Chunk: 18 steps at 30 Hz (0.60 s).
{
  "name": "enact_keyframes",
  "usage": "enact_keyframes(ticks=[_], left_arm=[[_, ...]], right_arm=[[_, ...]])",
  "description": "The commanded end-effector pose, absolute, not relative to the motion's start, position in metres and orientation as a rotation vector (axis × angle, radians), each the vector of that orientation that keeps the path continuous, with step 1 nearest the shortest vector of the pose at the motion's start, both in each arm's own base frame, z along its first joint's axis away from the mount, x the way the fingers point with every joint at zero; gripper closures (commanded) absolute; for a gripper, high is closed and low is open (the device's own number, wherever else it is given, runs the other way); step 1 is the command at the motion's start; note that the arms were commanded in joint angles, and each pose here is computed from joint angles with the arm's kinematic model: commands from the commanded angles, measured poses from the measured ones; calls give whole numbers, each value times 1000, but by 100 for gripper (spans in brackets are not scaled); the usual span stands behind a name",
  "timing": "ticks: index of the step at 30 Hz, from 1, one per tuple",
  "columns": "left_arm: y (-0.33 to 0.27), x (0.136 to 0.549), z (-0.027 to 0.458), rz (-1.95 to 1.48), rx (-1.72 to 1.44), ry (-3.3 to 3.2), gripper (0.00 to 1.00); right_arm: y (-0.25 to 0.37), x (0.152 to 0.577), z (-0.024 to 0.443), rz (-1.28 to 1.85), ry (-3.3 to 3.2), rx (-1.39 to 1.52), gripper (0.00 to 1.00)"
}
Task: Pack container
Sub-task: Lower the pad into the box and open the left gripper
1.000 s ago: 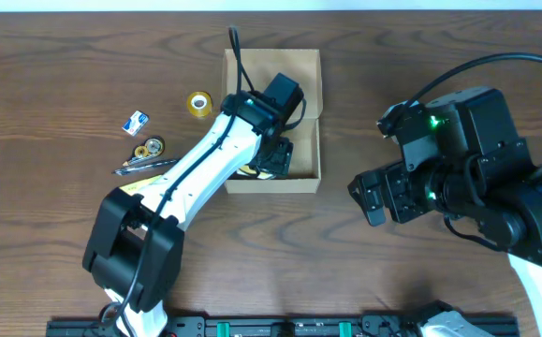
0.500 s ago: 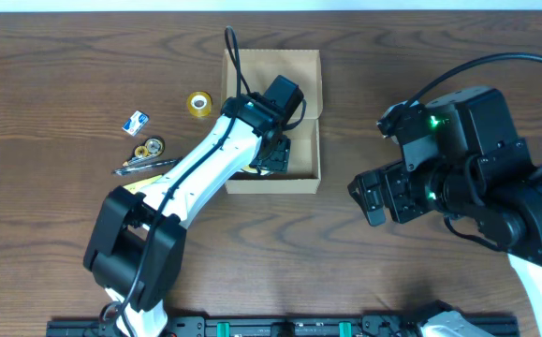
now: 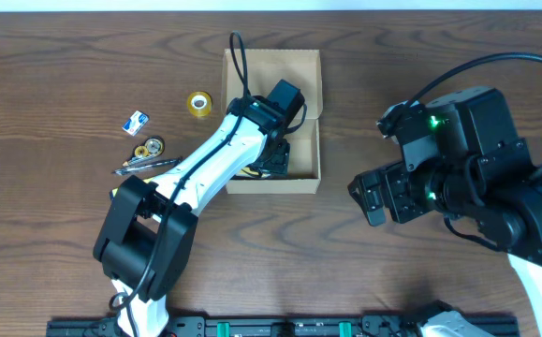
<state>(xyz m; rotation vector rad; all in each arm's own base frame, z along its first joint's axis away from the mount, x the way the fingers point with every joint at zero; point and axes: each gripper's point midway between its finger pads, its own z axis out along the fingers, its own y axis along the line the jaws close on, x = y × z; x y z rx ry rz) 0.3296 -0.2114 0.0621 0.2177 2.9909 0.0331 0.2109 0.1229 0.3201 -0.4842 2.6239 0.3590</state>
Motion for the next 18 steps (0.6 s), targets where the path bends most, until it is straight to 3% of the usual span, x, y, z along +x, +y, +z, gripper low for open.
enact_keyframes(ticks=[1, 15, 17, 18], left_arm=[[-212, 328, 56, 25, 178, 3006, 53], [-221, 328, 56, -49, 181, 3012, 53], [-221, 328, 56, -49, 182, 3012, 48], [-221, 328, 56, -49, 182, 3012, 41]], right_arm=[[121, 212, 320, 348, 2621, -493, 1], [121, 212, 320, 348, 2622, -493, 1], [121, 212, 320, 349, 2622, -492, 1], [121, 212, 320, 348, 2622, -493, 1]])
